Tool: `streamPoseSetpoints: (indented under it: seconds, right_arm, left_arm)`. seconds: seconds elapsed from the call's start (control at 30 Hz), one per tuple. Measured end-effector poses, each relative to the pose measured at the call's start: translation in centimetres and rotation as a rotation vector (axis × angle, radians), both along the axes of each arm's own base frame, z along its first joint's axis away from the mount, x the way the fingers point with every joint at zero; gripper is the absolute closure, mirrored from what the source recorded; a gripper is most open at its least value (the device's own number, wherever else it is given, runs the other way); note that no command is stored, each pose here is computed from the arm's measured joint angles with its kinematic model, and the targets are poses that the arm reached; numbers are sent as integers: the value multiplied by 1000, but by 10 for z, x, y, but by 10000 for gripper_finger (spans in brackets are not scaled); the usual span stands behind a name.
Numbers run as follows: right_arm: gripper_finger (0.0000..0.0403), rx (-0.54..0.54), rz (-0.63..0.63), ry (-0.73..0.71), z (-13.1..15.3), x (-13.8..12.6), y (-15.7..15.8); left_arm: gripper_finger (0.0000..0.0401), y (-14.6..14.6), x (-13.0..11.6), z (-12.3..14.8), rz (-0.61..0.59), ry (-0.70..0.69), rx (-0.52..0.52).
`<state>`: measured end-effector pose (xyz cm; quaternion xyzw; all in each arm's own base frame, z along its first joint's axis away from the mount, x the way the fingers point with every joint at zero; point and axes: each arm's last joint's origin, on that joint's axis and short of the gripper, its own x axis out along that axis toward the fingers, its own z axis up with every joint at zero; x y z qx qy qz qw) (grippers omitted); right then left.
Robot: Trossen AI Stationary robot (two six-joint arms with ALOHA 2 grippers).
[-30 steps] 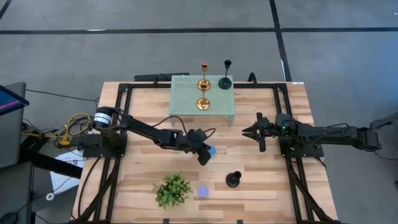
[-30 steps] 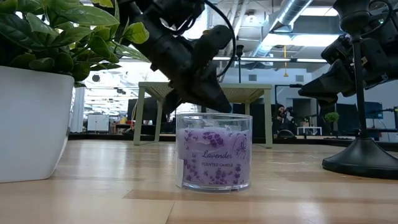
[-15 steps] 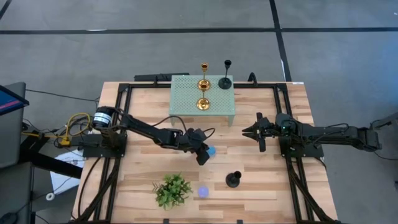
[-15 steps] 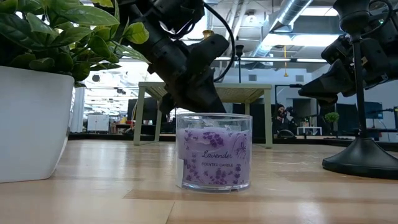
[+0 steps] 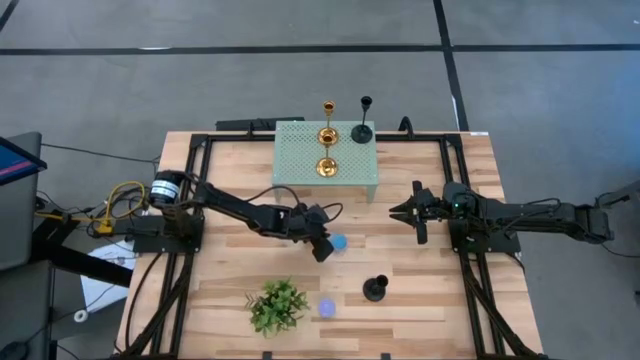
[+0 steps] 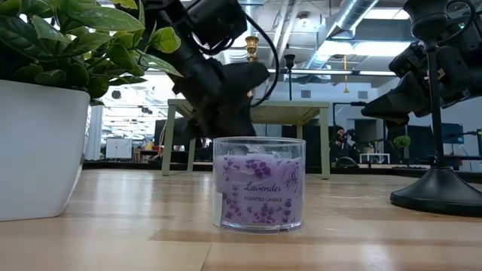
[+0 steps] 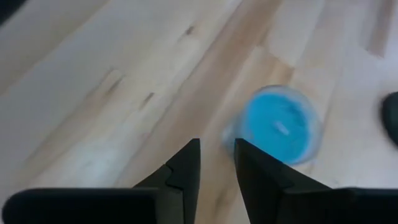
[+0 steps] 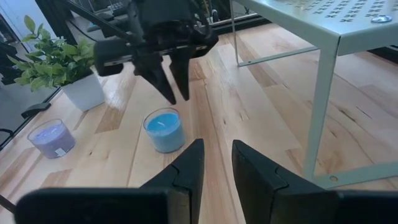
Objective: Pick & Place candle stick holders
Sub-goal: Put the blue candle on the shelf
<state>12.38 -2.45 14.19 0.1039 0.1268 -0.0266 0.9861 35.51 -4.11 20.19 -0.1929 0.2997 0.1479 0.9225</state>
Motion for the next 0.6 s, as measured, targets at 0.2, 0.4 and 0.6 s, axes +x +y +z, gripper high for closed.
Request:
streamPoseSetpoints:
  seconds: [0.2,0.4,0.6]
  right_arm:
    - [327,0,0,0,0,0,0]
    - [327,-3,1,0,0,0,0]
    - [327,-3,1,0,0,0,0]
  left_arm:
    - [292,7,2,2,25,-27,-3]
    - [295,6,4,4,19,-54,-10]
    - [295,6,5,6,18,-75,-11]
